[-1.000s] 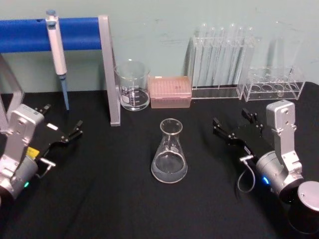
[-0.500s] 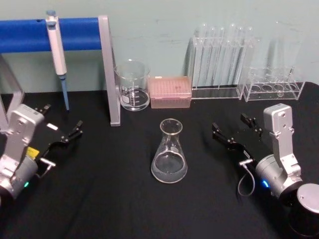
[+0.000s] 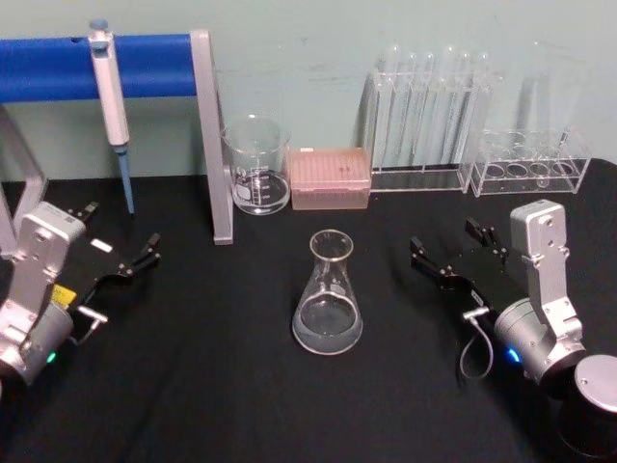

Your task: Grasp the erlenmeyer flask with one hand, shake it three times, then place it back.

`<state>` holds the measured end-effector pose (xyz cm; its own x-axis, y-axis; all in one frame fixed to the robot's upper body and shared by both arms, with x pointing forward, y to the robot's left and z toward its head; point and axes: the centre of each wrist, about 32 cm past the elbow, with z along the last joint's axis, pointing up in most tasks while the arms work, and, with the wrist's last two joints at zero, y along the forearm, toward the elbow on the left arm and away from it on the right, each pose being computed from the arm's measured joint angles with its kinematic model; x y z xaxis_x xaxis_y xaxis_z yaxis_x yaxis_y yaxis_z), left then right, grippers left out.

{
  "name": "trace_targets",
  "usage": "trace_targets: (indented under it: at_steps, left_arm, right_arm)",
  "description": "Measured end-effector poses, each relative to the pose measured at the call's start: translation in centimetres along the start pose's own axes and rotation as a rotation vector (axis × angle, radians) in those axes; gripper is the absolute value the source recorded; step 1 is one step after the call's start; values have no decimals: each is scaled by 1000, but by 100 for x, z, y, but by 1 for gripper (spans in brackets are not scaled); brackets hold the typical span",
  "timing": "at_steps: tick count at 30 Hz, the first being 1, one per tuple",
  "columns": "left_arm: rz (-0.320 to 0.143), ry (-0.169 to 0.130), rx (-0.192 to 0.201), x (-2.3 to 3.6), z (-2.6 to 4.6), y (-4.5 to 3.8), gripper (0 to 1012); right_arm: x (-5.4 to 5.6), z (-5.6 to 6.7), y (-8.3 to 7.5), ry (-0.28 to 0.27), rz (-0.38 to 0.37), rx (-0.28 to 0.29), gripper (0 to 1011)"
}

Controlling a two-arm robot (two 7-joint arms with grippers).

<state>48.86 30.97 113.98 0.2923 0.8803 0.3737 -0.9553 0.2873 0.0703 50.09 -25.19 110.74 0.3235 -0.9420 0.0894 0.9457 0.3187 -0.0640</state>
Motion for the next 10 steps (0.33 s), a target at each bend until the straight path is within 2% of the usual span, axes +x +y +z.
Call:
trace_targets:
  at_steps: [10]
  left_arm:
    - [0, 0, 0, 0, 0, 0, 1001]
  right_arm:
    - [1, 3, 1, 0, 0, 2, 1004]
